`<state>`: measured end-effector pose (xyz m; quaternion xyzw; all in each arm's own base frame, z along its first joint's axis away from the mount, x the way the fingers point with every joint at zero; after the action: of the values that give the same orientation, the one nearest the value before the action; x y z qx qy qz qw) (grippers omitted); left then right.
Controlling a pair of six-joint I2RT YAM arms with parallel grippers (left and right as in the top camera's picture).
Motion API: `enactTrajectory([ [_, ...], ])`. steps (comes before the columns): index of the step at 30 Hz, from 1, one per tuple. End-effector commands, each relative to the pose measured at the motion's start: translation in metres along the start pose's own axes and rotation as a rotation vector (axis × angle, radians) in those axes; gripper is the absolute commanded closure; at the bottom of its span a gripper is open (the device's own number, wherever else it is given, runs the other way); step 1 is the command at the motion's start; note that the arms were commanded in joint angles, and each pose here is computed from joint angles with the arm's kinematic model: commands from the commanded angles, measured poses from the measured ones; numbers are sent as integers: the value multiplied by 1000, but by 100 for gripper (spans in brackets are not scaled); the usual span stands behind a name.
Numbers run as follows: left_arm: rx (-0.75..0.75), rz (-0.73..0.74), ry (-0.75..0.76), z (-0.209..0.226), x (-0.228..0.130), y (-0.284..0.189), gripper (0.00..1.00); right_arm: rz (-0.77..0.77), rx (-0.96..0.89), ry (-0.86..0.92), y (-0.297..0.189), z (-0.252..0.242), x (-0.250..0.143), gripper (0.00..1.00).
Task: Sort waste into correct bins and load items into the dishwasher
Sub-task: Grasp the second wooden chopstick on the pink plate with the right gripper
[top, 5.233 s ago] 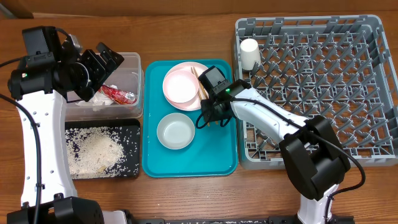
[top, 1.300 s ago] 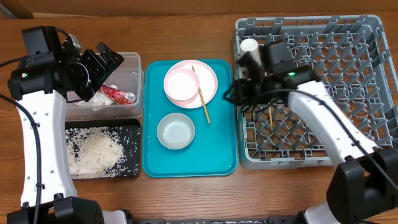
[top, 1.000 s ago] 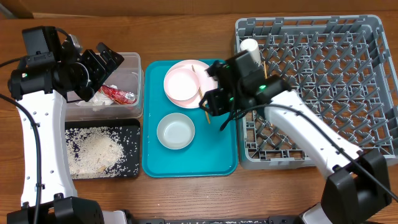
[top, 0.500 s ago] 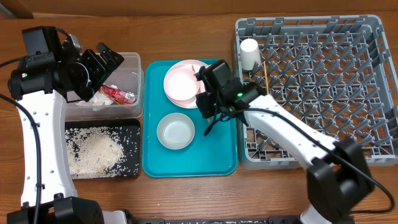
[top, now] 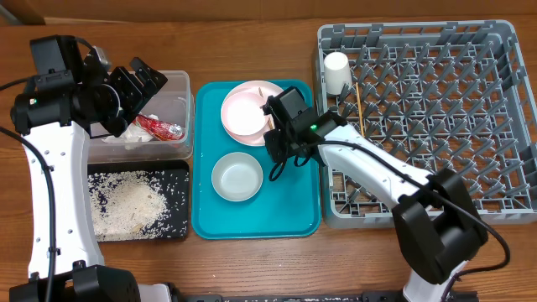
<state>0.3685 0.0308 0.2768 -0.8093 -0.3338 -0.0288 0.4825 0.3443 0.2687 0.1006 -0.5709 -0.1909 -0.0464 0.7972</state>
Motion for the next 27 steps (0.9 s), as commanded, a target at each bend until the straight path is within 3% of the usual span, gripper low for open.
enactTrajectory([
  [1, -11, -11, 6, -3, 4, -3, 0, 32, -27, 5, 17, -6, -7, 59],
  [15, -11, -10, 6, -3, 4, -3, 0, 62, -44, 8, 25, -10, -13, 77],
  [27, -11, -10, 6, -3, 4, -3, 0, 88, -57, 16, 25, -12, -18, 79],
])
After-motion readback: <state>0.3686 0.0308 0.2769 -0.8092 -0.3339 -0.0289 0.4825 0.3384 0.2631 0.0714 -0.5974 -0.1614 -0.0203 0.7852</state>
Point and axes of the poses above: each gripper's point midway between its finger pads, its own y axis out along the fingers, its own z axis along the line the jaws close on, x = y × z, the point moved 4 cm from there along -y, back along the fingers, and after that the axes turned 11 degrees about y, right-handed, at the moved point
